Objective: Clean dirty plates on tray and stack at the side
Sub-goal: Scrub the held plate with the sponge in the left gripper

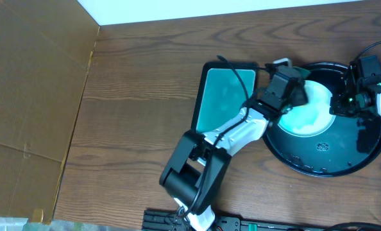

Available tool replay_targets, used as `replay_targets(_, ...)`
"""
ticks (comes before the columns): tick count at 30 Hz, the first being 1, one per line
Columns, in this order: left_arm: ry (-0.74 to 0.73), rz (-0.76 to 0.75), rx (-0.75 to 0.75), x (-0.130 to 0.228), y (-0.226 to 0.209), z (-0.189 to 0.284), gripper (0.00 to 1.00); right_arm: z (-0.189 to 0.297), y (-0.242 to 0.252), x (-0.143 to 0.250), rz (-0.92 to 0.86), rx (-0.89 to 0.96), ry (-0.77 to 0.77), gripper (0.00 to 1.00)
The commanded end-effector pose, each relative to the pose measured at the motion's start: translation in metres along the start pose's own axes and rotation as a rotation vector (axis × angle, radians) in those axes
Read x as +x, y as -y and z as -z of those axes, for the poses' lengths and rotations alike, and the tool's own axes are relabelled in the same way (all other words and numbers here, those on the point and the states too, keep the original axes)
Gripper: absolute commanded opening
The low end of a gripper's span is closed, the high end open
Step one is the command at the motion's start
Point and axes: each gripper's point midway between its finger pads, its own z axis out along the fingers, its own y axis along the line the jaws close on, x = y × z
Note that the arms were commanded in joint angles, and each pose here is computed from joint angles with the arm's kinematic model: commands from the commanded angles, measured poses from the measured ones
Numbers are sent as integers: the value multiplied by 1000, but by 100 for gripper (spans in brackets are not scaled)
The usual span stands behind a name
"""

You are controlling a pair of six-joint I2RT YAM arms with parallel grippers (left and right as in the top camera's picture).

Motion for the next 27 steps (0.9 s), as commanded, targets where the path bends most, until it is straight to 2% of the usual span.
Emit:
replay_targets(1, -90, 39, 34, 29, -1, -17, 7, -5, 12, -2, -8, 63, 9, 1)
replay_targets(3, -90, 41, 11, 33, -10, -27, 7, -5, 12, -2, -8, 63, 9, 1)
replay_targets(5, -63, 46, -74, 32, -34, -37, 7, -5, 12, -2, -9, 63, 8, 1)
replay_targets(10, 29, -8, -233, 14, -77, -43, 7, -5, 12, -1, -9, 64, 6, 1)
replay_targets(15, 56, -167, -315, -9, -107, -37, 7, -5, 12, -1, -9, 64, 6, 1)
replay_targets(20, 63, -354, -345, -26, -111, -28, 7, -5, 12, -1, -8, 64, 6, 1)
replay_targets(23, 132, -382, -430, -44, -118, -16, 7, -5, 12, -1, -8, 64, 6, 1)
replay_targets(27, 157, -388, -404, -54, -107, -7, 7, -5, 12, -1, -9, 65, 5, 1)
